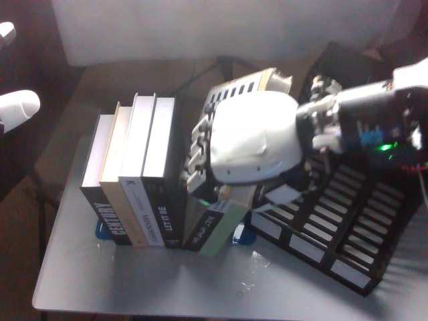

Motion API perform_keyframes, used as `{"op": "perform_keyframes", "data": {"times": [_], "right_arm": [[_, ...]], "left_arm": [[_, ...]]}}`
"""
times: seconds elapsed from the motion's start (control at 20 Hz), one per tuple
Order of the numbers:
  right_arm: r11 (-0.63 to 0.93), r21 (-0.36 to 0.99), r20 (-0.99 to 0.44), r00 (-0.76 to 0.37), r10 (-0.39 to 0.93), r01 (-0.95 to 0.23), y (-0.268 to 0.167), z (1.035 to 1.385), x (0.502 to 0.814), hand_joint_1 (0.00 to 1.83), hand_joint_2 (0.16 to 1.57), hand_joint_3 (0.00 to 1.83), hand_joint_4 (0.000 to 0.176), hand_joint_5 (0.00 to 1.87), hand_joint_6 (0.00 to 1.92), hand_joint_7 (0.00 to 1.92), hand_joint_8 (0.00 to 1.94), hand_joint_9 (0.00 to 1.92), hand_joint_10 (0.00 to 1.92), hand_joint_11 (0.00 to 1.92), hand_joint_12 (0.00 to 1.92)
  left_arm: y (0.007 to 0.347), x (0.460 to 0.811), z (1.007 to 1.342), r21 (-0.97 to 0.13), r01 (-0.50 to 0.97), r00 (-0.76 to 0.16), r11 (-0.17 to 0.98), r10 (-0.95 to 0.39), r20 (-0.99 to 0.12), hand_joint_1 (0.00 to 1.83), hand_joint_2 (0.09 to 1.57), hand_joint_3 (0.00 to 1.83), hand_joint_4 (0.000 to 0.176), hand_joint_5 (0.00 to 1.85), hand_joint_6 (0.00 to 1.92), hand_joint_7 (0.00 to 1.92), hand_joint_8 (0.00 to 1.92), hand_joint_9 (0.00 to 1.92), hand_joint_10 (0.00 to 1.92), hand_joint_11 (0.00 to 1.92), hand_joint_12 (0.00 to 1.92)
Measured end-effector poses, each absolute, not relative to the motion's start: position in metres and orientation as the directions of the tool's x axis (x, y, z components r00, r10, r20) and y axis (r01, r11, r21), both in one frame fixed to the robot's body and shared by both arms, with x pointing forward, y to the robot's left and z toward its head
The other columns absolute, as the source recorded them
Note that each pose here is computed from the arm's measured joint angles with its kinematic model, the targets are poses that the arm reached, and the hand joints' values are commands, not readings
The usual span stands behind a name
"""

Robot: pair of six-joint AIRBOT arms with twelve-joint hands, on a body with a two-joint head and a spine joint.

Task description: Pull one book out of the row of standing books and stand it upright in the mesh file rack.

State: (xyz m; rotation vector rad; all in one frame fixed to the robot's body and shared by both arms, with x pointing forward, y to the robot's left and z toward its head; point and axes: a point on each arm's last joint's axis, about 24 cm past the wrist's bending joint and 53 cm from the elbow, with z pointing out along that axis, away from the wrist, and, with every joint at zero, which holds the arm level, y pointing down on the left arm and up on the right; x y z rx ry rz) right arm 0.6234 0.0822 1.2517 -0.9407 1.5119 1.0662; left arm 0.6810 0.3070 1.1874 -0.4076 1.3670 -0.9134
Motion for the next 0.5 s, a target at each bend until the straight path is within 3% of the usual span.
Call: {"op": "perform_keyframes", "data": {"times": [0.05,0.1,0.15,0.2,0.25,0.3,0.35,0.5], "right_arm": [[0.306,0.159,-0.984,-0.177,-0.034,-0.939,0.079,1.256,0.625,1.21,1.23,0.02,0.000,0.70,1.21,0.83,1.55,0.99,1.77,0.96,1.92],[0.313,0.152,-0.986,-0.167,-0.022,-0.938,0.074,1.266,0.627,1.19,1.26,0.03,0.000,0.67,1.40,0.73,1.55,1.14,1.89,1.18,1.92],[0.316,0.141,-0.988,-0.155,-0.020,-0.938,0.071,1.271,0.627,1.18,1.26,0.04,0.000,0.67,1.44,0.71,1.55,1.17,1.91,1.22,1.92],[0.321,0.132,-0.989,-0.145,-0.015,-0.938,0.067,1.278,0.628,1.14,1.21,0.01,0.000,0.79,1.29,1.08,1.86,1.33,1.92,1.39,1.92],[0.328,0.125,-0.991,-0.135,-0.007,-0.936,0.062,1.285,0.629,1.30,1.24,0.01,0.000,0.73,1.18,0.80,1.55,0.81,1.75,0.91,1.92],[0.333,0.126,-0.991,-0.133,0.001,-0.934,0.060,1.292,0.631,1.33,1.22,0.00,0.000,0.76,1.35,0.80,1.26,0.74,1.55,0.60,1.88],[0.345,0.130,-0.991,-0.134,0.015,-0.930,0.055,1.300,0.634,1.35,1.20,0.00,0.000,0.76,1.34,0.83,1.17,0.78,1.51,0.55,1.88],[0.354,0.166,-0.986,-0.158,0.053,-0.921,0.044,1.318,0.637,1.35,1.20,0.00,0.000,0.73,1.35,0.85,1.19,0.76,1.49,0.47,1.92]], "left_arm": [[0.307,0.681,1.187,-0.727,0.316,-0.059,0.609,-0.752,-0.656,0.00,1.24,0.00,0.029,0.00,0.00,0.00,0.00,0.00,0.00,0.00,0.00],[0.307,0.681,1.187,-0.728,0.315,-0.060,0.609,-0.753,-0.655,0.00,1.24,0.00,0.032,0.00,0.00,0.00,0.00,0.00,0.00,0.00,0.00],[0.307,0.681,1.187,-0.728,0.315,-0.059,0.609,-0.753,-0.655,0.00,1.24,0.00,0.029,0.00,0.00,0.00,0.00,0.00,0.00,0.00,0.00],[0.307,0.681,1.187,-0.728,0.314,-0.060,0.609,-0.753,-0.656,0.00,1.26,0.00,0.028,0.00,0.00,0.00,0.00,0.00,0.00,0.00,0.00],[0.307,0.681,1.187,-0.728,0.315,-0.060,0.609,-0.752,-0.656,0.00,1.26,0.00,0.022,0.00,0.00,0.00,0.00,0.00,0.00,0.00,0.00],[0.307,0.681,1.187,-0.728,0.315,-0.060,0.609,-0.753,-0.656,0.00,1.27,0.00,0.023,0.00,0.00,0.00,0.00,0.00,0.00,0.00,0.00],[0.307,0.682,1.187,-0.728,0.316,-0.059,0.608,-0.753,-0.655,0.00,1.26,0.00,0.029,0.00,0.00,0.00,0.00,0.00,0.00,0.00,0.00],[0.305,0.682,1.190,-0.730,0.320,-0.057,0.604,-0.757,-0.651,0.00,1.26,0.00,0.029,0.00,0.00,0.00,0.00,0.00,0.00,0.00,0.00]]}}
